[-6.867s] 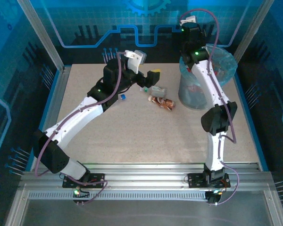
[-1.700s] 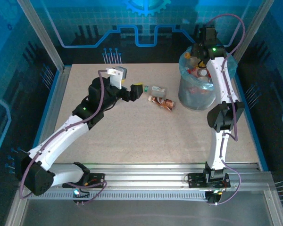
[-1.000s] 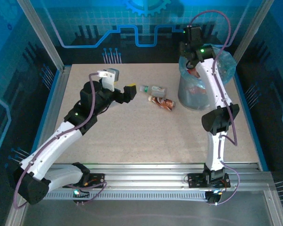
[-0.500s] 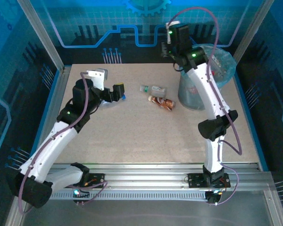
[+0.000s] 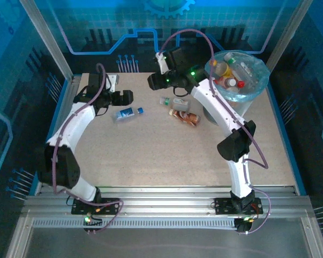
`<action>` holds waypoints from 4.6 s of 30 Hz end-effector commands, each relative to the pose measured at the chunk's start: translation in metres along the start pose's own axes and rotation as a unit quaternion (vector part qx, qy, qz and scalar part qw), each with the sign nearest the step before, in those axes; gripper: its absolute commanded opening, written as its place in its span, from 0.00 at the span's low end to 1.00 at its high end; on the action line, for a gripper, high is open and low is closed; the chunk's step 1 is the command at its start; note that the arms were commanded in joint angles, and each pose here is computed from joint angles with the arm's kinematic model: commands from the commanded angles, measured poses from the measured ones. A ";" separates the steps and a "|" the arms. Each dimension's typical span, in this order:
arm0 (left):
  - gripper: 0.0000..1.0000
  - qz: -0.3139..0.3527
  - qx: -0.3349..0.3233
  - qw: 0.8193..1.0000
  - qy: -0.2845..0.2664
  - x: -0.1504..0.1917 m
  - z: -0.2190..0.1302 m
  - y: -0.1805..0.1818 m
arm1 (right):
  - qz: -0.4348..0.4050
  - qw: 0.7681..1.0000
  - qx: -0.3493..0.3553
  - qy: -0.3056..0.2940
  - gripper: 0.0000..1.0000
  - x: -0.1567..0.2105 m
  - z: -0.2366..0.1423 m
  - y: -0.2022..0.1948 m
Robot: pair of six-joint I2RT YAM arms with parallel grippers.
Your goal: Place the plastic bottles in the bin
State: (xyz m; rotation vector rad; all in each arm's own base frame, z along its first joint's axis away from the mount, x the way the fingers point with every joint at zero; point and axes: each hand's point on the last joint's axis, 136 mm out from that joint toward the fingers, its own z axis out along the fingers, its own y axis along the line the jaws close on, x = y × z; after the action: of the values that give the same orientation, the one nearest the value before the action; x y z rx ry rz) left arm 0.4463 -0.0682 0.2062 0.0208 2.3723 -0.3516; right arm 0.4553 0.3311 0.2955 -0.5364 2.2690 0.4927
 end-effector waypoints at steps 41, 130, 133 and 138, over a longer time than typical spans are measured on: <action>0.96 0.048 -0.019 0.967 0.249 0.104 0.107 0.035 | 0.005 0.993 -0.070 0.097 0.66 0.065 0.029 0.039; 0.64 0.242 0.269 0.915 -0.181 0.019 -0.083 -0.155 | 0.092 0.984 -0.117 -0.099 0.64 -0.013 -0.070 0.038; 0.64 0.243 0.282 0.910 -0.184 0.019 -0.086 -0.161 | 0.097 0.983 -0.119 -0.101 0.60 -0.015 -0.069 0.037; 0.64 0.241 0.293 0.905 -0.192 0.020 -0.091 -0.165 | 0.106 0.981 -0.123 -0.103 0.53 -0.016 -0.069 0.035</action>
State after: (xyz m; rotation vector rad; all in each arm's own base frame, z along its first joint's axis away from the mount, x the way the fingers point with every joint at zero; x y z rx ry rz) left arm 0.3648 -0.1974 0.2747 0.6794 1.8305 -0.7021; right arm 0.4048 0.3394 0.3425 -0.3807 2.1327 0.8893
